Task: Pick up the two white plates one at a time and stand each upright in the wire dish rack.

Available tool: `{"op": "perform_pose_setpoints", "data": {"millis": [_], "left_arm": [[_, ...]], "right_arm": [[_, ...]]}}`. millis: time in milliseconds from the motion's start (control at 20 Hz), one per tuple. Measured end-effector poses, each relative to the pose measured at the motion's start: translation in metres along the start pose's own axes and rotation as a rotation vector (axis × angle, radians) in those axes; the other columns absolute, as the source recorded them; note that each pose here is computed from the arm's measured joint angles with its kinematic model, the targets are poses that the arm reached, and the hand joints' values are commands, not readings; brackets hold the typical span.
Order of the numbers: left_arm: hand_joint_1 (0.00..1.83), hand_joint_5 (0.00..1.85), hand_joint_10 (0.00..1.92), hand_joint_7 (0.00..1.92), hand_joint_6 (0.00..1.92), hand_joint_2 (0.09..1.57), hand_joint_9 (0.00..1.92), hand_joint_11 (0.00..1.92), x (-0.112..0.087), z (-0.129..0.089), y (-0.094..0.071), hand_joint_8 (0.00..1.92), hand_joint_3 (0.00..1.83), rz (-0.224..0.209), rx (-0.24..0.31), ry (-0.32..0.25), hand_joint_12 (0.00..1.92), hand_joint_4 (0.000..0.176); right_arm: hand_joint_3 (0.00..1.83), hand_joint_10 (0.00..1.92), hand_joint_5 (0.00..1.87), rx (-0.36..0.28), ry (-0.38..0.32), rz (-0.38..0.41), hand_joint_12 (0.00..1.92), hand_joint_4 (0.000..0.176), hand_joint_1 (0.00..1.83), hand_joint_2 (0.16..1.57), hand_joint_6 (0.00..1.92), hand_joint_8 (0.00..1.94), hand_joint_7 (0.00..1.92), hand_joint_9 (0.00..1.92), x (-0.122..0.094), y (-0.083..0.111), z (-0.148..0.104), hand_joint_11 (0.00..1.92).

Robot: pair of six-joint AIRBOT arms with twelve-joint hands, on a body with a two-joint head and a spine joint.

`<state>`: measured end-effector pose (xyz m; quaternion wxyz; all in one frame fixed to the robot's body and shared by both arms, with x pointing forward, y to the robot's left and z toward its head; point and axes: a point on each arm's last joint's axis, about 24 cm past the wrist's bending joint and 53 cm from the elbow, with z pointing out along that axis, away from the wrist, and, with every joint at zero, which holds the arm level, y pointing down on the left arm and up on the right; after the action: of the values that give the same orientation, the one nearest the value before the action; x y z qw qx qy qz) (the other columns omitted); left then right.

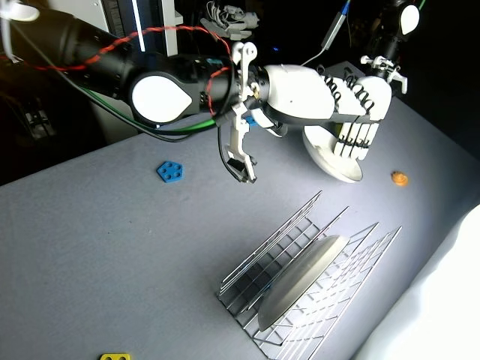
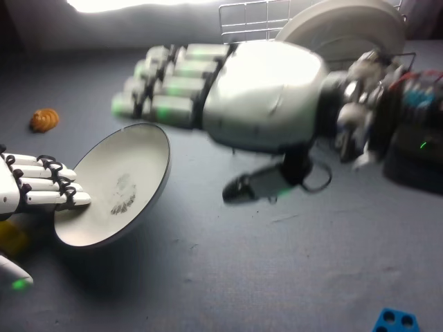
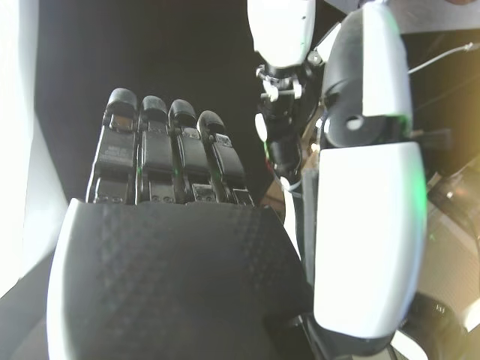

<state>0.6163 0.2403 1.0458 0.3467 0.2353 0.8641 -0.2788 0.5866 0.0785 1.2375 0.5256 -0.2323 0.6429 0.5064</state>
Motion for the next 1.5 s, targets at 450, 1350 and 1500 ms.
{"op": "perform_pose_setpoints", "data": {"millis": [450,1350,1500], "left_arm": [[0.00,0.00,0.00,0.00,0.00,1.03,0.00,0.00,0.004,0.001,0.000,0.00,0.00,-0.015,0.000,0.007,0.00,0.000],[0.00,0.00,0.00,0.00,0.00,1.03,0.00,0.00,0.003,0.002,0.001,0.00,0.00,-0.017,0.005,0.006,0.00,0.000],[0.00,0.00,0.00,0.00,0.00,1.03,0.00,0.00,0.003,0.002,0.001,0.00,0.00,-0.017,0.004,0.005,0.00,0.000]], "right_arm": [[0.02,0.00,0.00,0.030,0.098,-0.018,0.02,0.000,1.29,1.01,0.00,0.00,0.00,0.00,0.053,-0.019,0.035,0.03],[0.00,0.01,0.06,0.016,0.050,0.010,0.56,0.000,1.39,1.06,0.02,0.01,0.09,0.07,0.072,-0.019,0.093,0.00],[0.01,0.03,0.18,0.005,0.038,0.012,0.82,0.000,1.39,1.10,0.03,0.02,0.21,0.17,0.073,-0.016,0.096,0.00]]}}
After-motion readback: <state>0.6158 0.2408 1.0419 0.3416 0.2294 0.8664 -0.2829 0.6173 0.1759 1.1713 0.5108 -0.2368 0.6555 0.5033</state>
